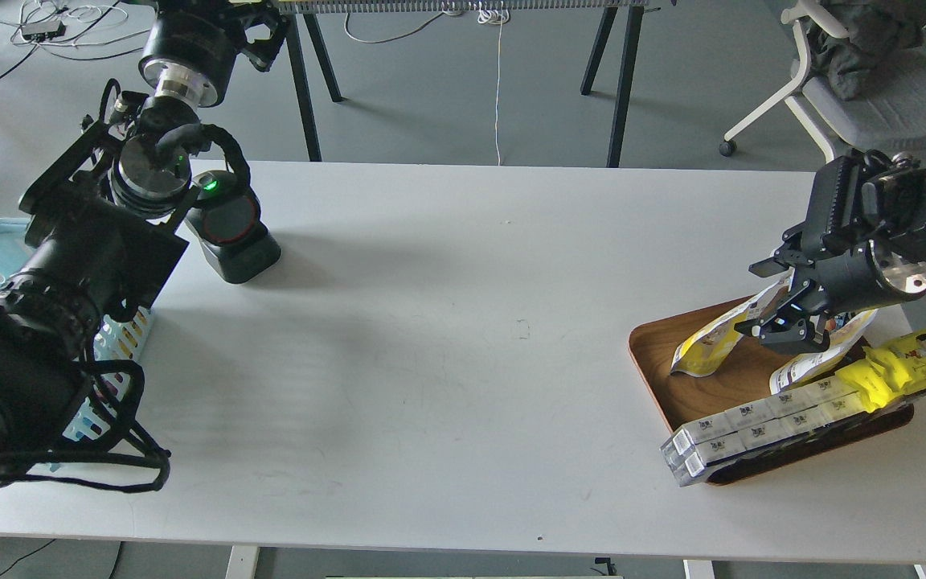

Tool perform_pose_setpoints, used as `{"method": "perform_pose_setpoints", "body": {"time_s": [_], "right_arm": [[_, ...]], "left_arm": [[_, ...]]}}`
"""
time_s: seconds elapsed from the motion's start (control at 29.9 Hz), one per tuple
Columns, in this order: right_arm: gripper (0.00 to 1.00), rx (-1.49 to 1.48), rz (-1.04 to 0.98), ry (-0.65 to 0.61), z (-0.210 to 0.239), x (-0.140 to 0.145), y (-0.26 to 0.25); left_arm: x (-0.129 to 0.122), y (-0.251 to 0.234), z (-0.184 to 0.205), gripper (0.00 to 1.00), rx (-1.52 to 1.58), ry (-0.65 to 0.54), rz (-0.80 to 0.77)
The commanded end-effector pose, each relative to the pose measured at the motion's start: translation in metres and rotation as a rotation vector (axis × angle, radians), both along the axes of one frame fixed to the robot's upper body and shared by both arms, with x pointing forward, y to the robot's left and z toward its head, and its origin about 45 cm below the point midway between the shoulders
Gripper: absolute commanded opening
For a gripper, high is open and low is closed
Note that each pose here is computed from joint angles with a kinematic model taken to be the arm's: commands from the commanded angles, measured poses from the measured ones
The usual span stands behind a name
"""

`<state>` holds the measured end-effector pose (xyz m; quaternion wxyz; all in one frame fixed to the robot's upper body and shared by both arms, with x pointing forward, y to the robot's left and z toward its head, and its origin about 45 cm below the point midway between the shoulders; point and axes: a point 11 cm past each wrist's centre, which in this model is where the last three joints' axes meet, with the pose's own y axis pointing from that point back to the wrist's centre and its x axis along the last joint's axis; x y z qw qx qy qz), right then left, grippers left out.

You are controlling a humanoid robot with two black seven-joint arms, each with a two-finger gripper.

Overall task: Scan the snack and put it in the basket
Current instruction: 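Grasp the yellow-and-white snack pouch with the right gripper and lift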

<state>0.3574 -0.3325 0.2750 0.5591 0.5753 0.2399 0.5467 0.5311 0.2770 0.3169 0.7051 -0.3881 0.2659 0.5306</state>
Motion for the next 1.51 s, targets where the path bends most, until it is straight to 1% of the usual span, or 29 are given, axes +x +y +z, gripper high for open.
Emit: {"method": "perform_pose_setpoints", "body": {"time_s": [0.0,0.13,0.23,0.33,0.6,0.87,1.07,1.27,1.47], "right_arm": [[0.50,-0.008,0.009,0.004,-0.002,0.000,0.001],[0.29,-0.010,0.010,0.005,-0.002,0.000,0.001],[0.21,-0.010,0.012,0.005,-0.003,0.000,0.002],[0.06,-0.015,0.022,0.005,-0.003,0.002,0.006],[0.01,-0.019,0.030,0.000,-0.004,0.006,0.009],[0.00,-0.009,0.022,-0.012,0.002,0.008,0.009],[0.00,0.006,0.022,-0.053,0.018,0.014,0.011],[0.00,0.067,0.066,-0.119,0.056,0.021,0.041],[0.00,0.188,0.126,-0.090,0.084,0.011,0.100]], "left_arm": [[0.000,0.001,-0.001,1.00,0.000,0.003,0.002],[0.000,0.000,0.000,1.00,0.000,0.000,0.000],[0.000,0.000,0.000,1.00,0.000,0.000,-0.002],[0.000,0.001,0.001,1.00,0.000,-0.001,0.001],[-0.001,0.003,-0.003,1.00,0.001,0.007,0.005],[-0.001,0.001,-0.003,1.00,0.000,0.007,0.003],[0.000,0.002,-0.002,1.00,0.001,0.005,0.004],[0.000,0.001,0.000,1.00,0.001,0.002,0.002],[0.000,0.000,0.000,1.00,0.001,0.002,0.001]]}}
